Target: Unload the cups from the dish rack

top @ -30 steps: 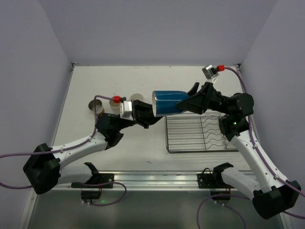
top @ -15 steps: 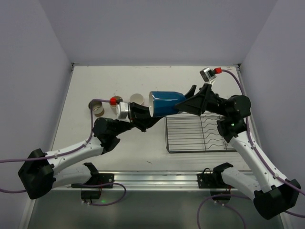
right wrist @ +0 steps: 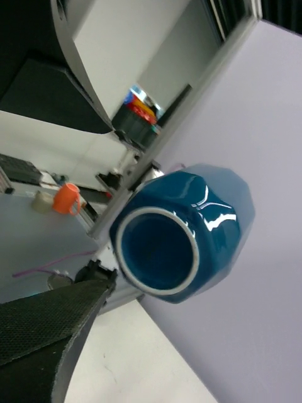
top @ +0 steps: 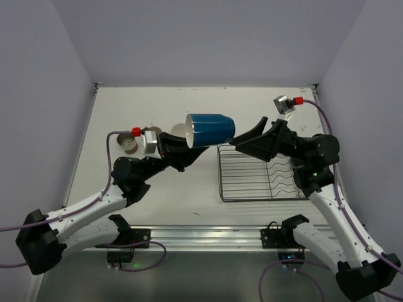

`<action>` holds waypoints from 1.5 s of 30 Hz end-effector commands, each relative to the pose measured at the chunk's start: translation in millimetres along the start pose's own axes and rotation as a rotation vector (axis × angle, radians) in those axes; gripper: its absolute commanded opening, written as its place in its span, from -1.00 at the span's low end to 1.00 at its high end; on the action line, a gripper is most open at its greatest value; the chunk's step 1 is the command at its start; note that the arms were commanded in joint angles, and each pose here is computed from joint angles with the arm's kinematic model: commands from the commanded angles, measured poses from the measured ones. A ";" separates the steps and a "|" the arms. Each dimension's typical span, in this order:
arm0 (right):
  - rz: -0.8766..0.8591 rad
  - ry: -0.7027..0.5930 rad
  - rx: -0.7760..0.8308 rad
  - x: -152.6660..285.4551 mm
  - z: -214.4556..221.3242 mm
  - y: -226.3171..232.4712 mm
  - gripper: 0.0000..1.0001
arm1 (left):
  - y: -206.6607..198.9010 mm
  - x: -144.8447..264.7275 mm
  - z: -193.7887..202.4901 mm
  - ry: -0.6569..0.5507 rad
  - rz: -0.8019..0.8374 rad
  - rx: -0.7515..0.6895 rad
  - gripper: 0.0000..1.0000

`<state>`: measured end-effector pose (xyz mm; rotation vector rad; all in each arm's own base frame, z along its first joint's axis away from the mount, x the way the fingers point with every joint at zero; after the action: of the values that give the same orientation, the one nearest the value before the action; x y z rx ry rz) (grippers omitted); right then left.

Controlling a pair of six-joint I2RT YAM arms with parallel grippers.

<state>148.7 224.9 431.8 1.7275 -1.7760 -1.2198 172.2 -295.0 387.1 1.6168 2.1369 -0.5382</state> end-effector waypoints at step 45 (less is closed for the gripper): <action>1.440 -0.215 0.348 186.4 -17.6 -126.3 0.98 | 143.2 242.8 163.2 0.881 -1.327 -0.006 -1.00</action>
<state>205.9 69.1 287.8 0.1159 -2.5636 -0.4624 239.7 -139.3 86.1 0.1346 3.8282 0.1141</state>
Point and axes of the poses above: each gripper's point midway between its finger pads, its own x axis back along the fingers, its own y axis along the line the jaws close on, z = x × y, the point moved 1 cm from there along x, back along the fingers, and after that the axes turned 3 degrees about -x, right-handed, at the moved point
